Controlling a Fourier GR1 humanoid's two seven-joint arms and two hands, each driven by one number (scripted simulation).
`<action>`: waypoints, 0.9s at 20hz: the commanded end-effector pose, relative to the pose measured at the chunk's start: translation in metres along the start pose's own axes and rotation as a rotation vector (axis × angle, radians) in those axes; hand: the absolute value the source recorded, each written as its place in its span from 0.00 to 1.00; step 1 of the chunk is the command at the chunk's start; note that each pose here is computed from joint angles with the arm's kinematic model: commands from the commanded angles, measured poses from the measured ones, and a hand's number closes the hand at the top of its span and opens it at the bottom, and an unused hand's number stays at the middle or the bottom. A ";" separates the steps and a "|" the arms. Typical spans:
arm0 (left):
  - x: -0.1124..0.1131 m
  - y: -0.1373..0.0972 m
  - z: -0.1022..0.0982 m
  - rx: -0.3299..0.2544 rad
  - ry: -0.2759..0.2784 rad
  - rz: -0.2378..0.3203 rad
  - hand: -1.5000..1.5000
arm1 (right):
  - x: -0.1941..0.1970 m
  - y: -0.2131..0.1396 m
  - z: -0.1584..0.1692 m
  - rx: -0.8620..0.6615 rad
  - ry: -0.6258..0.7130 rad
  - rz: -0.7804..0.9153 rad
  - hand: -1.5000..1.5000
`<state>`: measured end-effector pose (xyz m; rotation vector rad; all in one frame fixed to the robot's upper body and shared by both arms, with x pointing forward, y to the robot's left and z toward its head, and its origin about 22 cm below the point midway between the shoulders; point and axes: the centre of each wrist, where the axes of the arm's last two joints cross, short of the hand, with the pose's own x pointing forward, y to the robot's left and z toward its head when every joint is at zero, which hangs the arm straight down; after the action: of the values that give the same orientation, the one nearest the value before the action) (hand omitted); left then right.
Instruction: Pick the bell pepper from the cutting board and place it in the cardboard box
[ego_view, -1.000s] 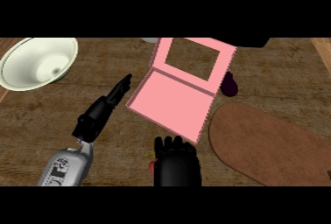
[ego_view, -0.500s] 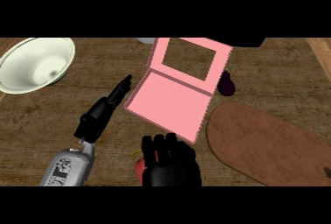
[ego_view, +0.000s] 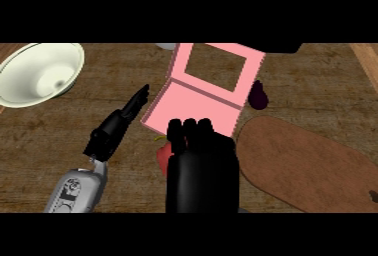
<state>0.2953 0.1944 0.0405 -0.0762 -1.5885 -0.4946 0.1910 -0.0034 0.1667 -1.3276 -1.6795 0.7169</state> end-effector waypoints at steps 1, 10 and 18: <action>0.002 0.004 -0.002 -0.003 -0.005 -0.016 0.50 | 0.011 -0.011 -0.019 0.002 0.247 -0.006 1.00; -0.003 -0.013 0.002 -0.005 -0.001 -0.012 0.50 | 0.028 -0.015 -0.075 -0.032 0.312 -0.040 1.00; 0.004 0.006 0.006 0.001 -0.027 -0.020 0.50 | 0.041 0.006 -0.113 0.001 0.358 0.080 1.00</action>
<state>0.2948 0.1934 0.0473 -0.0728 -1.6057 -0.5002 0.2815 0.0157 0.2196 -1.4056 -1.5424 0.6381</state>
